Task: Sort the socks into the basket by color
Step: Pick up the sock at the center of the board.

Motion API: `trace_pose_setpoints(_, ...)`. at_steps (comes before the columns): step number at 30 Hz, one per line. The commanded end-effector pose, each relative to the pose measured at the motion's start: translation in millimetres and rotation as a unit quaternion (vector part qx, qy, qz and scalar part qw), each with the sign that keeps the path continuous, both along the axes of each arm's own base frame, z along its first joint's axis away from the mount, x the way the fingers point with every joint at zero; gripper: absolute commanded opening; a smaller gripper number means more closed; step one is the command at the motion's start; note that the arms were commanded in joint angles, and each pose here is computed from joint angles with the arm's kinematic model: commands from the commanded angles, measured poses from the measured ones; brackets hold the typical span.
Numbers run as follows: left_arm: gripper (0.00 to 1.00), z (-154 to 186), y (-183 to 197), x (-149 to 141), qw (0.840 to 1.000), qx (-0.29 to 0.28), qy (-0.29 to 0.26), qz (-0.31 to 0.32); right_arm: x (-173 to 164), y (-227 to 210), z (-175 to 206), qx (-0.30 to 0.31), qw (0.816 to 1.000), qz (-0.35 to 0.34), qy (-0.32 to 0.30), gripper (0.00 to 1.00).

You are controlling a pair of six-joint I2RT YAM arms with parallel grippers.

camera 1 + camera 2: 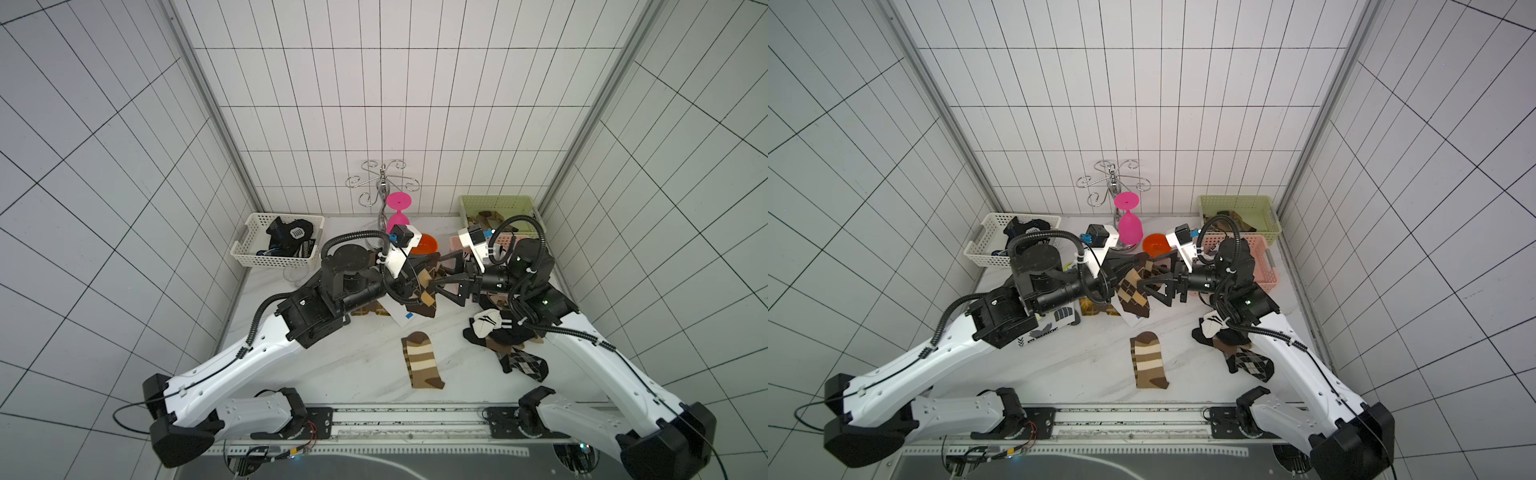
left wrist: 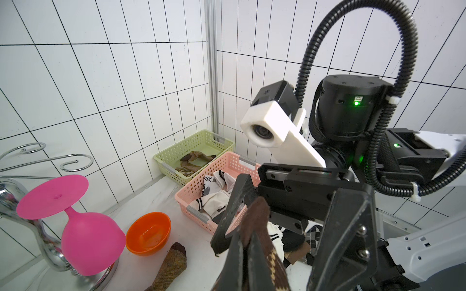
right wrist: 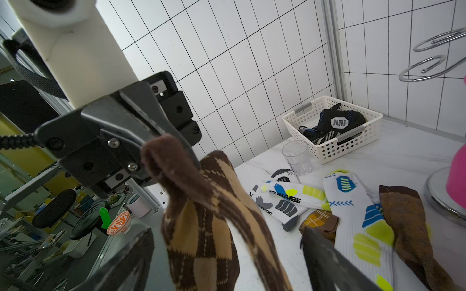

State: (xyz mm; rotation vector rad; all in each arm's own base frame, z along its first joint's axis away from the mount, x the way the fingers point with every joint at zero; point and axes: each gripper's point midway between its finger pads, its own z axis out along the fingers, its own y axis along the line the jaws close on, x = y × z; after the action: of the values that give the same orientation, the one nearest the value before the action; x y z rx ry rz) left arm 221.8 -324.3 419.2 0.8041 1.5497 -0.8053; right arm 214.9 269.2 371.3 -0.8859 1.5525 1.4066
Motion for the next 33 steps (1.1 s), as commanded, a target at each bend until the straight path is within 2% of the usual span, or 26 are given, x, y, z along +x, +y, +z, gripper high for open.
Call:
trace_pose_setpoints(1,0.00,17.4,-4.2,1.4,1.000,-0.021,-0.015,-0.007,-6.6,3.6,21.5,0.016,0.999,0.011,-0.031,0.85)
trace_pose_setpoints(2,0.00,17.6,-5.3,1.2,1.000,-0.024,-0.014,-0.009,-5.3,4.5,20.5,0.015,0.999,0.009,-0.029,0.81)
trace_pose_setpoints(5,0.00,15.6,-7.5,2.5,1.000,-0.028,-0.009,-0.009,0.1,7.3,18.5,0.012,1.000,0.005,-0.023,0.59)
trace_pose_setpoints(10,0.00,2.1,-11.8,8.8,1.000,-0.023,0.009,-0.001,9.7,8.1,11.8,0.004,1.000,-0.015,-0.015,0.01)
trace_pose_setpoints(12,0.03,-4.9,-13.1,12.0,1.000,-0.018,0.018,0.005,12.3,8.3,8.1,0.000,1.000,-0.020,-0.011,0.00)
trace_pose_setpoints(14,0.20,-11.6,-12.5,16.0,0.999,-0.016,0.028,0.015,15.6,8.3,6.2,-0.003,1.000,-0.026,-0.006,0.00)
trace_pose_setpoints(17,0.53,-19.6,-6.4,21.4,0.998,-0.019,0.042,0.031,21.8,5.3,4.8,-0.007,0.999,-0.039,-0.002,0.00)
trace_pose_setpoints(19,0.62,-24.1,0.4,27.5,0.997,-0.023,0.053,0.049,29.8,0.3,2.6,-0.011,0.998,-0.055,0.003,0.00)
trace_pose_setpoints(24,0.68,-23.8,29.3,41.9,0.991,-0.046,0.065,0.105,58.8,-21.0,-9.4,-0.025,0.993,-0.106,0.036,0.00)
trace_pose_setpoints(28,0.69,-34.6,57.0,60.7,0.981,-0.060,0.096,0.159,95.8,-45.6,-23.6,-0.047,0.980,-0.183,0.059,0.00)
trace_pose_setpoints(33,0.69,-48.3,70.4,65.6,0.975,-0.054,0.110,0.185,145.5,-70.8,-33.0,-0.079,0.957,-0.271,0.059,0.00)
